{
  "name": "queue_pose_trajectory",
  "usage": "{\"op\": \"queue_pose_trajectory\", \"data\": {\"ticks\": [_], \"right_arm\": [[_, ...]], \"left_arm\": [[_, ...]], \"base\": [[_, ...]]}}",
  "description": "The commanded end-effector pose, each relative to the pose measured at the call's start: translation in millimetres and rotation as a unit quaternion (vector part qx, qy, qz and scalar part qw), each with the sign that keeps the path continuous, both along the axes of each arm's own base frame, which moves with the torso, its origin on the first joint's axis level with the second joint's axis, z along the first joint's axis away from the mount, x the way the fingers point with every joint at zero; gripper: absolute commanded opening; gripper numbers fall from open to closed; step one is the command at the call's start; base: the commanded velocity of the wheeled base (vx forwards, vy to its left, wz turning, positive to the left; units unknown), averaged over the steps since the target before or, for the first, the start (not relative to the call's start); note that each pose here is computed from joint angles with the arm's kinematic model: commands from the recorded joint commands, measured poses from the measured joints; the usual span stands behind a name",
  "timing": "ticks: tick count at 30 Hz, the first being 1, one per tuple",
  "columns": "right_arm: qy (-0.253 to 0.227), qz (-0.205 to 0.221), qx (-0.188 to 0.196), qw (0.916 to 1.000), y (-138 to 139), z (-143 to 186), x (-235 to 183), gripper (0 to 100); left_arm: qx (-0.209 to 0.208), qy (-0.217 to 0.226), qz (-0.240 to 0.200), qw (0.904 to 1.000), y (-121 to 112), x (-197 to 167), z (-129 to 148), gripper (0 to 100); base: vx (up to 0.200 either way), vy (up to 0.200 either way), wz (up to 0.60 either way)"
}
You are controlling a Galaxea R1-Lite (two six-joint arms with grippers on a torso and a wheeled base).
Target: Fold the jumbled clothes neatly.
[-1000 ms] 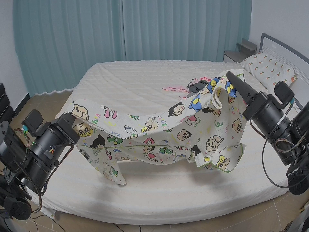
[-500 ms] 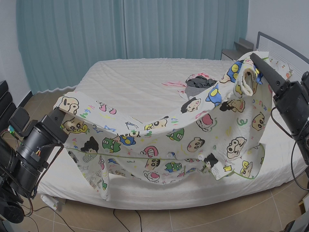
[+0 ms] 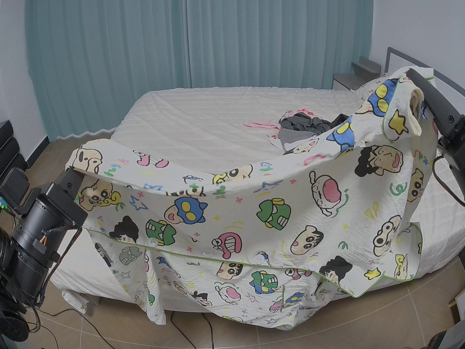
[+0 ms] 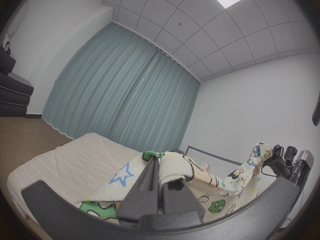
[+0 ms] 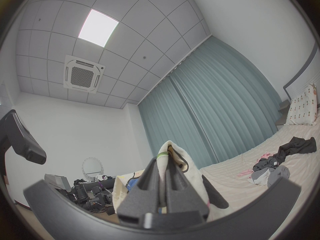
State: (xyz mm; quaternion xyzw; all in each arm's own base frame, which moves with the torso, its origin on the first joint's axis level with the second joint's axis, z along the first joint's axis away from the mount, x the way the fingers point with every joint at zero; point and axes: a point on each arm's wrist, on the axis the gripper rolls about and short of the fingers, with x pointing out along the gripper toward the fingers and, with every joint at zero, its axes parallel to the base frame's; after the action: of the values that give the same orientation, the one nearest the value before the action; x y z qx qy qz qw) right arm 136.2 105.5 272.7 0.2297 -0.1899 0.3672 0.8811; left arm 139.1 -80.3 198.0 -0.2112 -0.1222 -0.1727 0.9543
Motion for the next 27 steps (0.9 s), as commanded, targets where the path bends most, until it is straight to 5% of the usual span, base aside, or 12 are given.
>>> {"op": "queue_pose_trajectory", "data": {"ticks": [1, 12, 19, 27], "right_arm": [[0.012, -0.005, -0.008, 0.9999, 0, -6, 4, 0], [0.076, -0.048, -0.052, 0.9946, 4, -37, 38, 0], [0.101, -0.077, -0.071, 0.9894, 5, -51, 63, 0], [0.117, -0.114, -0.09, 0.9824, 4, -64, 99, 0]], "left_arm": [[0.008, 0.013, -0.001, 0.9999, 2, -5, -8, 0], [0.06, 0.101, 0.007, 0.9931, -3, 8, -46, 0], [0.063, 0.114, 0.019, 0.9914, -20, 37, -49, 0], [0.07, 0.133, 0.049, 0.9874, -32, 88, -61, 0]], "base": [[0.0, 0.0, 0.0], [0.0, 0.0, 0.0], [0.0, 0.0, 0.0], [0.2, 0.0, 0.0]]}}
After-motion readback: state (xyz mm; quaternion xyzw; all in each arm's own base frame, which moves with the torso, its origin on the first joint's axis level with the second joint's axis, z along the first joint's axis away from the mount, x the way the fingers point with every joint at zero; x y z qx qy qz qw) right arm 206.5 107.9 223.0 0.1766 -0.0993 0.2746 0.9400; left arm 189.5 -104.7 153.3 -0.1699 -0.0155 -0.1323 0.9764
